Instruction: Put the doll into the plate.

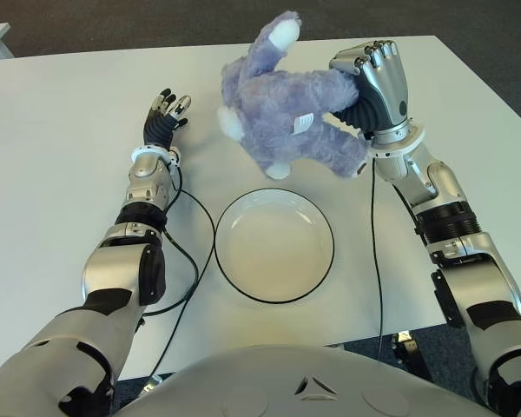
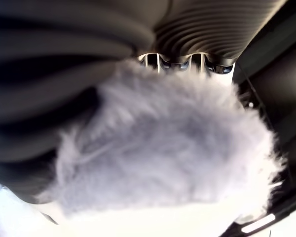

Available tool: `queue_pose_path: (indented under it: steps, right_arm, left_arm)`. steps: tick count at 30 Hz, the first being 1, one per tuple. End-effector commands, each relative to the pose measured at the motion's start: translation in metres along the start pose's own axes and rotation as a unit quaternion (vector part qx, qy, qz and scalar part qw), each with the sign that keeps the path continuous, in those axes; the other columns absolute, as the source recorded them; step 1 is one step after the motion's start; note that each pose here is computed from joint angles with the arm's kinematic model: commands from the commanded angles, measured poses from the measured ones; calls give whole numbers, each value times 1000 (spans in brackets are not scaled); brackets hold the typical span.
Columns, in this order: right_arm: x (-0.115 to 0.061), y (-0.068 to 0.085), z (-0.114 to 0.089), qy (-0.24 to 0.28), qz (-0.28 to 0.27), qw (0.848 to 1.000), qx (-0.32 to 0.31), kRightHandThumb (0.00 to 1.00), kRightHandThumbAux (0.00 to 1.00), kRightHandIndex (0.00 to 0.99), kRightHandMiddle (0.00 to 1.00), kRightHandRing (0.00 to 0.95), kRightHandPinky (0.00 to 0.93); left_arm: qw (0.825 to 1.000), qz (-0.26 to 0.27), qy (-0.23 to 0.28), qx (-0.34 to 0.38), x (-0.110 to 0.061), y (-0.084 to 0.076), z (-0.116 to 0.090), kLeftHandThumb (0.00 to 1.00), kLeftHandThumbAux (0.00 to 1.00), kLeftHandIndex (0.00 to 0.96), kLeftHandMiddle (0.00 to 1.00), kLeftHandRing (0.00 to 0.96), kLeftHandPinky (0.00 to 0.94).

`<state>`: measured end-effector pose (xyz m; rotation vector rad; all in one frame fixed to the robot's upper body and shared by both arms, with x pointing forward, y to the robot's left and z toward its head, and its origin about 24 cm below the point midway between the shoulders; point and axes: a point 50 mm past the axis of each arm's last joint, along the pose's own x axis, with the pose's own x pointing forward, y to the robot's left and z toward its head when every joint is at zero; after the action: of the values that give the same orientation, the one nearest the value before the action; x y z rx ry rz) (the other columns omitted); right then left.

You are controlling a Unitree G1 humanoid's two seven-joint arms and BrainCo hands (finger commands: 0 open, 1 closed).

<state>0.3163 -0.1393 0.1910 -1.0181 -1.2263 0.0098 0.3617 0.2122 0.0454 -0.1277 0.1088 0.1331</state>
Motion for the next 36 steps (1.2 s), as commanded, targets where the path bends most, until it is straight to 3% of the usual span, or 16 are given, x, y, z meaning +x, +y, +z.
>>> queue_pose_path:
  steps: [1, 8, 36]
  right_arm:
    - [-1, -1, 5, 2, -8, 1000, 23, 556, 750, 752, 868, 864, 870]
    - [-4, -2, 15, -7, 2, 998, 55, 613, 737, 756, 869, 867, 878]
    - [-20, 6, 36, -48, 9, 991, 127, 634, 724, 744, 860, 863, 872]
  left_arm:
    - [997, 8, 71, -2, -11, 5, -32, 104, 582, 0, 47, 30, 2]
    - [998, 7, 69, 3, -11, 6, -32, 98, 591, 0, 49, 30, 0]
    - [998, 4, 65, 2, -11, 6, -31, 118, 586, 0, 45, 34, 21]
